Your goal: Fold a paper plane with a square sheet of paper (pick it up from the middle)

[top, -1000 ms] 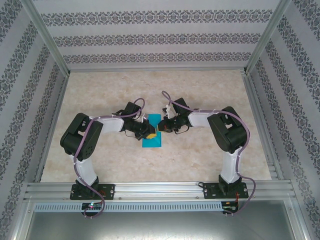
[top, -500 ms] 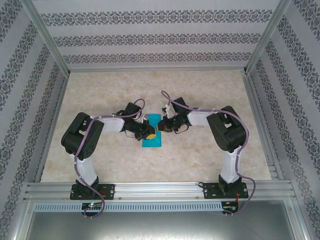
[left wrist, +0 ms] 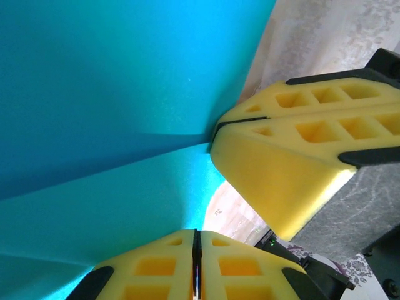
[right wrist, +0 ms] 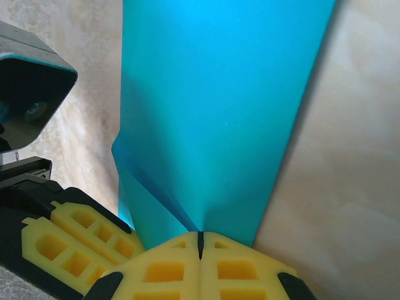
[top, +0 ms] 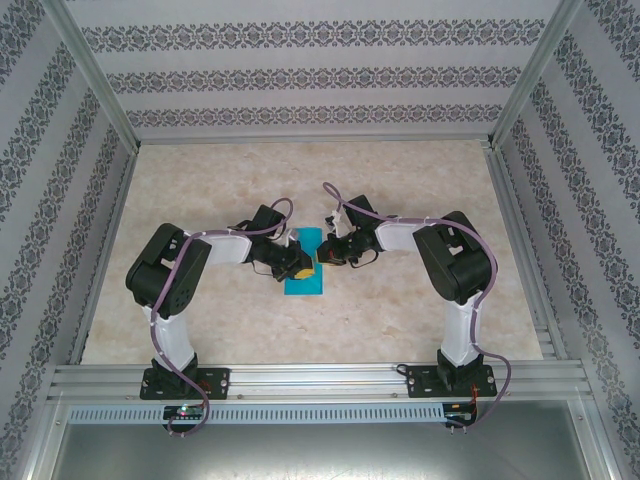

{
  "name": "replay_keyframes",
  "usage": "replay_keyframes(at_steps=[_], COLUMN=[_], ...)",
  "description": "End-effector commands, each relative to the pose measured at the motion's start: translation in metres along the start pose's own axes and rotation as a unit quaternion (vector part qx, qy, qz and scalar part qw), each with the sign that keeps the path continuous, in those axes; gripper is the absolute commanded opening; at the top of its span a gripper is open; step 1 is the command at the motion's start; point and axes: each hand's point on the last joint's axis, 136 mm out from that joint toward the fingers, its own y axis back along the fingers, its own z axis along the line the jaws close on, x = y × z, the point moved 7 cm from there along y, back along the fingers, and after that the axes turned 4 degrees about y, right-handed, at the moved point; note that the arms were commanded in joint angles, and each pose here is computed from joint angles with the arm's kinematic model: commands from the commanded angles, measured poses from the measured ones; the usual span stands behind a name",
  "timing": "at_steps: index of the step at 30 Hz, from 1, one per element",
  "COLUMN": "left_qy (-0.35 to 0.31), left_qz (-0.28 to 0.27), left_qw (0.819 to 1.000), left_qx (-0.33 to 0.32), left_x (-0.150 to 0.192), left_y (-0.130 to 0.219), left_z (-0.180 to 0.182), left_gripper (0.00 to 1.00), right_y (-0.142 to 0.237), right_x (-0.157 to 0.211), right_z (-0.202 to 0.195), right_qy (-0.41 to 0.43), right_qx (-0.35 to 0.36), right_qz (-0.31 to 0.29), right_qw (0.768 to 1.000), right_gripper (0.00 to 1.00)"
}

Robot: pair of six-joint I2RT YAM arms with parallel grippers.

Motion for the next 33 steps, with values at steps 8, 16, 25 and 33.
replay_keyframes(at_steps=[8,16,25,33], left_qy=[-0.071,-0.098,-0.105,-0.102], left_qz=[-0.089,-0.12,-0.104,-0.09], left_qw=[0.993,0.988,0.989,0.991], left_qx=[-0.033,-0.025,-0.012,-0.016], left_x=[0.006,0.01,0.009,0.008], left_y=[0.01,0.013,0.004,-0.002], left_z=[-0.004,-0.001,-0.005,-0.004], left_gripper=[0.11,0.11,0.11,0.11], right_y=[0.0,0.0,0.001,-0.001], right_x=[-0.006,-0.005,-0.006,-0.009], right_z=[-0.005,-0.005,-0.002,-0.001], right_qy=[0.012,0.012,0.021,0.024], right_qx=[0.008,0.008,0.003,-0.002], right_qz=[-0.003,0.0,-0.001,0.003], right_qw=[1.0,1.0,1.0,1.0], right_gripper=[0.0,0.0,0.0,0.0])
